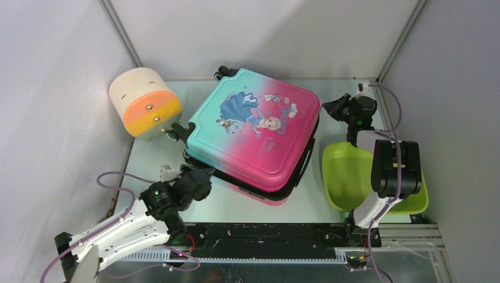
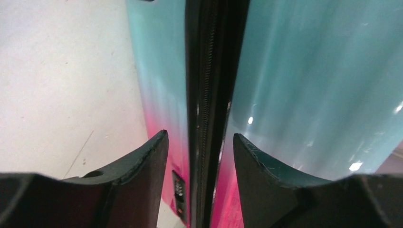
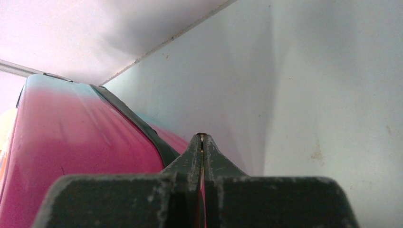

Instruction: Open, take out, and arrange the luggage

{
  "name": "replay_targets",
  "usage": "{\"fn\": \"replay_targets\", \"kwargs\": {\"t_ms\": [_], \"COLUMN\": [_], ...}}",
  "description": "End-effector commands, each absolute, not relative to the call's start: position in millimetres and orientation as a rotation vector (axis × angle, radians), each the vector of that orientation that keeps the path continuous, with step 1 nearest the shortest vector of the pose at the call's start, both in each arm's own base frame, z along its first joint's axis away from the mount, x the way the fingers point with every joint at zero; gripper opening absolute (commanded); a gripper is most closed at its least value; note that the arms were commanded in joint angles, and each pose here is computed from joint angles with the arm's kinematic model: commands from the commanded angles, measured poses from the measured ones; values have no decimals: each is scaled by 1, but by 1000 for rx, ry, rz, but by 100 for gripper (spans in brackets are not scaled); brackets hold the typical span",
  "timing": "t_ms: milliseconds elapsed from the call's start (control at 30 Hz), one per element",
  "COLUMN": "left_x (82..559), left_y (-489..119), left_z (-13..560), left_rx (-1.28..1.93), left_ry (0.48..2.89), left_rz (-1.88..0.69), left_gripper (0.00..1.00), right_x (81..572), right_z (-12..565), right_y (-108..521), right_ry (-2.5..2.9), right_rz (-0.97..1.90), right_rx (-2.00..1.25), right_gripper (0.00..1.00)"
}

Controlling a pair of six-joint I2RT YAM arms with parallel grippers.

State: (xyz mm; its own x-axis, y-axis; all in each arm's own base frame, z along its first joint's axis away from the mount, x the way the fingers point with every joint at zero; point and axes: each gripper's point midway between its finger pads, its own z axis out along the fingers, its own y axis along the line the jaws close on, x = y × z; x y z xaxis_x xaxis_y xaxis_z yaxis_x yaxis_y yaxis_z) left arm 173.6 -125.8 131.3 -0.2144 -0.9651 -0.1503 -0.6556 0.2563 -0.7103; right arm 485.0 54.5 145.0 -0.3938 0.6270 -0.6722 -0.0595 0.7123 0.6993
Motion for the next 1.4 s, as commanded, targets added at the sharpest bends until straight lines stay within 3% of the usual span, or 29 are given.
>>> {"fn": "replay_targets", "kwargs": {"t_ms": [0,200,300,367,667,867,1033,1367], "left_x": [200,197,194,193,183,188,188,188], "left_y": [-121,-132,-137,-135,-129,-127,-135,-143], "left_z": [147,131,137,143,133,157,135,120], "left_rx": [-1493,-1531,-1538,-1515,-1602,-1562,-1592,-1625], "left_ry": [1793,1922,1968,1979,1968,1886,1913,1948], "left_rz": [-731,-621,-581,-567,-567,-700,-696,-661], "left_gripper": [57,53,43,41,38,43,43,35], "right_x": [500,498,498,497,494,491,491,489], "right_z": [190,189,187,187,186,188,192,191], "right_y": [37,35,34,34,34,33,32,32], "right_ry": [1704,1712,1715,1711,1712,1717,1709,1712], "right_rz": [732,729,723,724,721,713,712,708], "right_rx": [399,405,414,416,417,415,422,420], "right_gripper": [0,0,0,0,0,0,0,0]}}
